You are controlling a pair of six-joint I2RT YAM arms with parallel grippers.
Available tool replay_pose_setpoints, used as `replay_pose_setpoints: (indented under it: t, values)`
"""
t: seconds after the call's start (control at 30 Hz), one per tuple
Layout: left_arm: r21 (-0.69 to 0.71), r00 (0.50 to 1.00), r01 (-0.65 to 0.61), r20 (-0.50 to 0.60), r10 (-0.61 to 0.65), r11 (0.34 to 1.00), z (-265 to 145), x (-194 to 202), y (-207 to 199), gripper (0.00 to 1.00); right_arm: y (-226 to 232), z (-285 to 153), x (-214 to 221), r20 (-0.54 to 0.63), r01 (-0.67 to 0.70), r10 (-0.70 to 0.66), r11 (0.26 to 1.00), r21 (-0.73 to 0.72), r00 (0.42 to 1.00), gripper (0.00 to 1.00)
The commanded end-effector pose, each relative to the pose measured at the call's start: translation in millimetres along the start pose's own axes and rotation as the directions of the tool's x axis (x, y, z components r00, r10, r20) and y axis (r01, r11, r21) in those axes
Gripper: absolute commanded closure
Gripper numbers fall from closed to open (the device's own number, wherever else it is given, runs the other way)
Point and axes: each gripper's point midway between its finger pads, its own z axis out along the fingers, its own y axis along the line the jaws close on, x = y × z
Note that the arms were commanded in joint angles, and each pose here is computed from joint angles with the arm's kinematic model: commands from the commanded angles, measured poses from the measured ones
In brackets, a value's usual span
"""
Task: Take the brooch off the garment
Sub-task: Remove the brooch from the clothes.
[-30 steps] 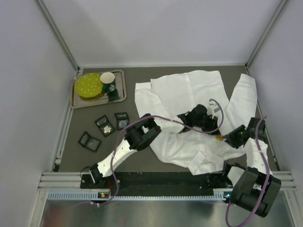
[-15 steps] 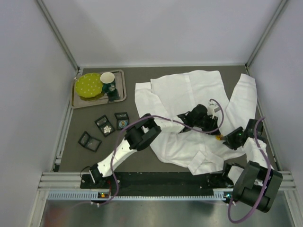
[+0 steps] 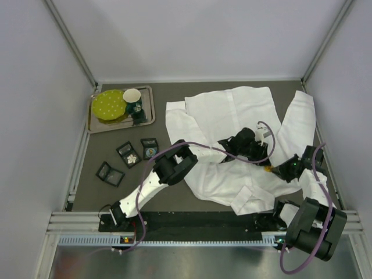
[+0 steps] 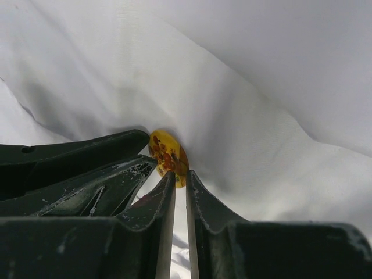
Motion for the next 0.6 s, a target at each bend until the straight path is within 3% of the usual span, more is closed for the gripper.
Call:
replay_pose_setpoints:
  t: [0.0,0.1,0.2,0.37,0.57]
  values:
    - [0.017,1.000,-0.027,-0.008,0.027,0.999,6.4,1.3,-2.5,0.67,6.5,-3.1,-9.8,0.030,0.010,-0.009,1.000,-0.017,1.000,0.82]
    - [0.023,1.000,-0.020,-0.013,0.021,1.000,8.4,3.3,-2.8,0.67,4.1,-1.5,-8.0,0.026,0.016,-0.016,1.000,-0.014,1.000,0.71]
    - [0.033,1.000,-0.011,-0.026,0.012,0.999,10.4,6.6,-2.7,0.67,7.0,0.5,-8.6,0.017,0.020,-0.019,0.999,-0.028,1.000,0.69]
    - [0.033,0.999,-0.006,-0.038,0.007,0.999,10.8,10.6,-1.2,0.67,7.4,2.7,-9.8,0.012,0.026,-0.026,0.999,-0.028,1.000,0.69]
    - [0.030,0.999,-0.014,-0.044,0.015,0.999,9.3,10.6,-1.6,0.67,14.8,0.8,-13.0,0.023,0.015,-0.013,0.998,-0.056,1.000,0.78]
